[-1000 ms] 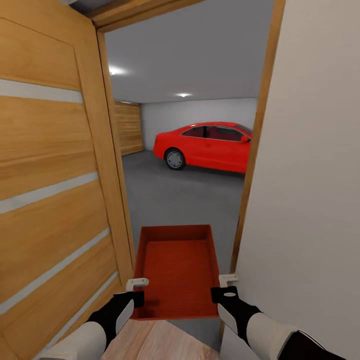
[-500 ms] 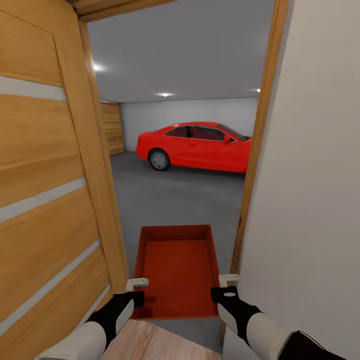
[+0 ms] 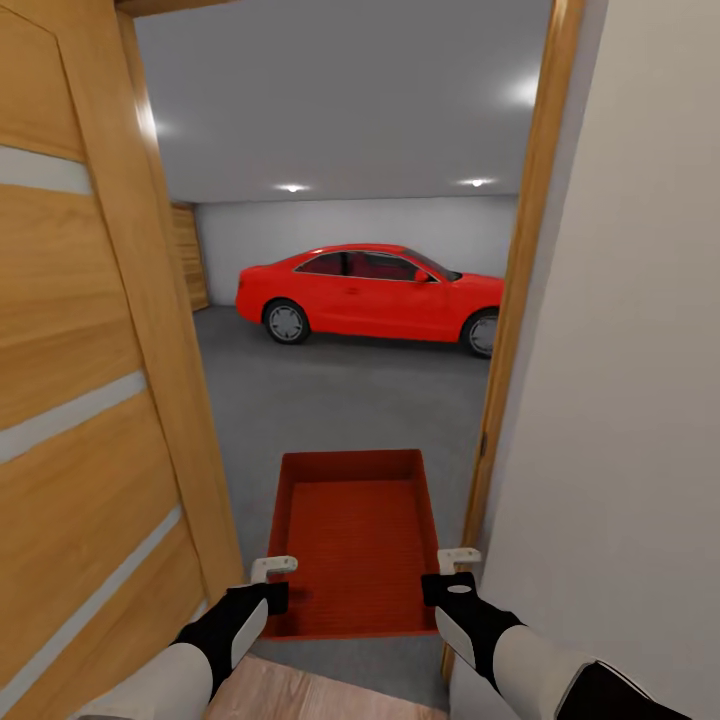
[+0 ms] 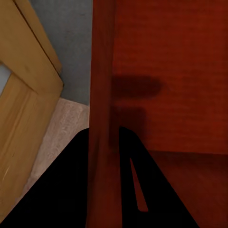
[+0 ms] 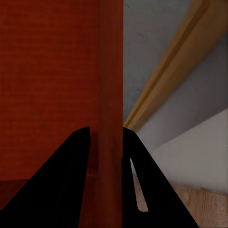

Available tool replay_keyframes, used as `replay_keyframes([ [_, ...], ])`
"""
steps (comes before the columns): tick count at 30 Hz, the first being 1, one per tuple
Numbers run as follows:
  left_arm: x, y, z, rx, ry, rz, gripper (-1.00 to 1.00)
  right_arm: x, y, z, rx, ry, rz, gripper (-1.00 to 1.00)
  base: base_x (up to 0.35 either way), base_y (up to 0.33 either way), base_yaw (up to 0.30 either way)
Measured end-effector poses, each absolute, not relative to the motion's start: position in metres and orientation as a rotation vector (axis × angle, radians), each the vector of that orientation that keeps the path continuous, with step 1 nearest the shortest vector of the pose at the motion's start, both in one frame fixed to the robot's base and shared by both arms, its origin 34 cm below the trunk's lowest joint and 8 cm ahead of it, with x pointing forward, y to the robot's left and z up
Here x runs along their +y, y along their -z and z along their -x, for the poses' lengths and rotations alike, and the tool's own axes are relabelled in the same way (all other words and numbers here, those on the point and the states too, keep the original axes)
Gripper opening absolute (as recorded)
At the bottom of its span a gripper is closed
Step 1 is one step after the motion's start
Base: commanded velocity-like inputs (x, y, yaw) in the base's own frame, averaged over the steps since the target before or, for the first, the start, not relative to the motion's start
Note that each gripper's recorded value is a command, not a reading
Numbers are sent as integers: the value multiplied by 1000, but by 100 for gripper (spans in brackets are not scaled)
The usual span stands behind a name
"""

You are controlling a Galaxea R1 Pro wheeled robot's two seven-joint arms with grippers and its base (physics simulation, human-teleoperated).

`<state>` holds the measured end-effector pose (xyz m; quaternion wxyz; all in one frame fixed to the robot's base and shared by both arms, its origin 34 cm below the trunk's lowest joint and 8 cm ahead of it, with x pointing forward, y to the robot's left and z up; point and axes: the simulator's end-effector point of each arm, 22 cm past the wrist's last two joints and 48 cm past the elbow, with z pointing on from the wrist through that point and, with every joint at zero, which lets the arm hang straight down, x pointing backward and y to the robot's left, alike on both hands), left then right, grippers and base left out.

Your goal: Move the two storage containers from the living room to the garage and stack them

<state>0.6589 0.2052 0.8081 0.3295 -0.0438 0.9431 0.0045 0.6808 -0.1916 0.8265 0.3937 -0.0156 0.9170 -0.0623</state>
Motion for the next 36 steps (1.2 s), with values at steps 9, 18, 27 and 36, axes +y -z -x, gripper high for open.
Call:
replay_keyframes([
  [9, 205, -808, -659, 2467, -12, 115, -100, -192, -827, -681, 2326, 158, 39, -100, 121, 293, -240],
  [18, 205, -808, -659, 2468, -12, 114, -100, -192, -826, -681, 2327, 158, 39, -100, 121, 292, -240],
  [27, 205, -808, -659, 2467, -12, 115, -100, -192, -827, -681, 2326, 158, 40, -100, 121, 289, -240],
  [36, 205, -808, -659, 2467, -12, 117, -100, -192, -827, -681, 2326, 159, 40, -100, 52, 105, -90],
])
